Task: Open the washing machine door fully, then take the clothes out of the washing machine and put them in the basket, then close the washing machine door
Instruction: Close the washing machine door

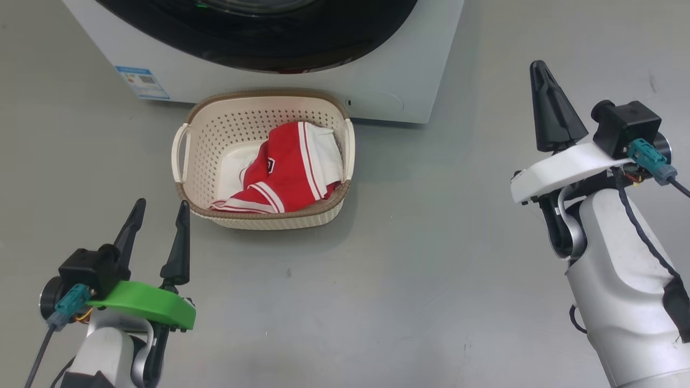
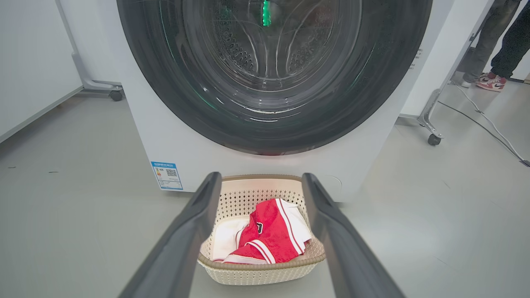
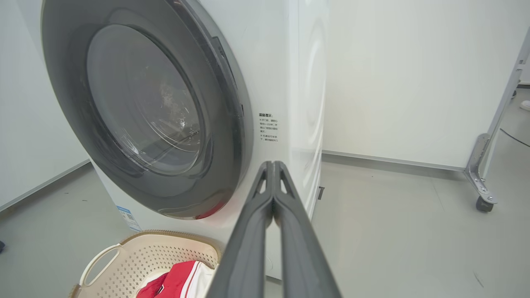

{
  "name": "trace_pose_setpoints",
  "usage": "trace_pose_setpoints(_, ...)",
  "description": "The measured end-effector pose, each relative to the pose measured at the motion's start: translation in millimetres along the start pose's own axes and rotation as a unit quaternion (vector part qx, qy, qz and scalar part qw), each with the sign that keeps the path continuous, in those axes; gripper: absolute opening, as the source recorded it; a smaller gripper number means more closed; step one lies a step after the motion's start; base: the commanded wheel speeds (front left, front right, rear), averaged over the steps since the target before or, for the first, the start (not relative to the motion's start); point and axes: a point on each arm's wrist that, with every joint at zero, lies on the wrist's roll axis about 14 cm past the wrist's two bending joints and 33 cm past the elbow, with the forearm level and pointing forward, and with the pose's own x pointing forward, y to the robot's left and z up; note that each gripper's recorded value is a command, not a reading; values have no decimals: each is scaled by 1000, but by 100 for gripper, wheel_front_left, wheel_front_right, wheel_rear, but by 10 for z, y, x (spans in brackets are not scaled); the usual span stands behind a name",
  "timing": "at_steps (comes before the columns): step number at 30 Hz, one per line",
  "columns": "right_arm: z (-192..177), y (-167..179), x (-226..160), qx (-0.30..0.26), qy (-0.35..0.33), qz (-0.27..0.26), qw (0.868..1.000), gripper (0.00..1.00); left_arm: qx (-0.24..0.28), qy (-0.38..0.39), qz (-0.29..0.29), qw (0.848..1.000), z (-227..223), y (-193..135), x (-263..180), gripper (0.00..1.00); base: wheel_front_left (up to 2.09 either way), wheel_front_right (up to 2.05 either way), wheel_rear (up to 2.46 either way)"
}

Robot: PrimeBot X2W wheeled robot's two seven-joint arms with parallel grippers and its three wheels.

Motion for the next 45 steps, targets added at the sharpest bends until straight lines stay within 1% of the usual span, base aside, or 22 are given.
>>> trace_pose_setpoints(6, 155, -233, -365, -8, -12, -41, 999, 0, -4, -7, -26, 1000, 36, -205, -4, 100, 0, 0, 0)
trace_pose_setpoints(10, 254, -378, -590, -11, -21, -71, 997, 0, -8, -15, -31, 999, 87, -263, -13, 100, 0, 0, 0)
trace_pose_setpoints(17, 338, -474, -929, -8, -31, -100, 994, 0, -15, -34, -50, 998, 208, -438, 2, 100, 0, 0, 0)
trace_pose_setpoints(20, 337, -499, -1063, -5, -32, -113, 993, 0, -19, -49, -48, 997, 299, -468, 12, 100, 0, 0, 0)
trace_pose_setpoints(25, 302, -545, -1269, -1, -28, -130, 991, 0, -18, -51, -54, 997, 304, -533, -29, 100, 0, 0, 0)
trace_pose_setpoints(30, 276, -562, -1418, 4, -27, -142, 989, 0, -21, -58, -54, 997, 350, -553, -63, 100, 0, 0, 0)
trace_pose_setpoints(36, 226, -539, -1541, 10, -22, -148, 989, 0, -14, -45, -52, 998, 250, -543, -152, 100, 0, 0, 0)
trace_pose_setpoints(37, 228, -535, -1558, 11, -22, -149, 989, 2, -14, -43, -52, 998, 235, -542, -167, 100, 0, 0, 0)
trace_pose_setpoints(38, 227, -533, -1577, 11, -23, -150, 988, 24, -16, -39, -50, 998, 211, -536, -180, 100, 0, 0, 0)
trace_pose_setpoints(39, 219, -531, -1593, 11, -21, -151, 988, 57, -22, -35, -46, 998, 180, -524, -192, 100, 0, 0, 0)
trace_pose_setpoints(40, 208, -530, -1607, 10, -20, -151, 988, 98, -26, -32, -44, 998, 155, -518, -203, 100, 0, 0, 0)
trace_pose_setpoints(41, 198, -528, -1623, 10, -19, -152, 988, 100, -27, -30, -43, 998, 140, -520, -210, 100, 0, 0, 0)
trace_pose_setpoints(45, 190, -517, -1660, 12, -18, -154, 988, 100, -32, -27, -38, 998, 117, -494, -231, 100, 0, 0, 0)
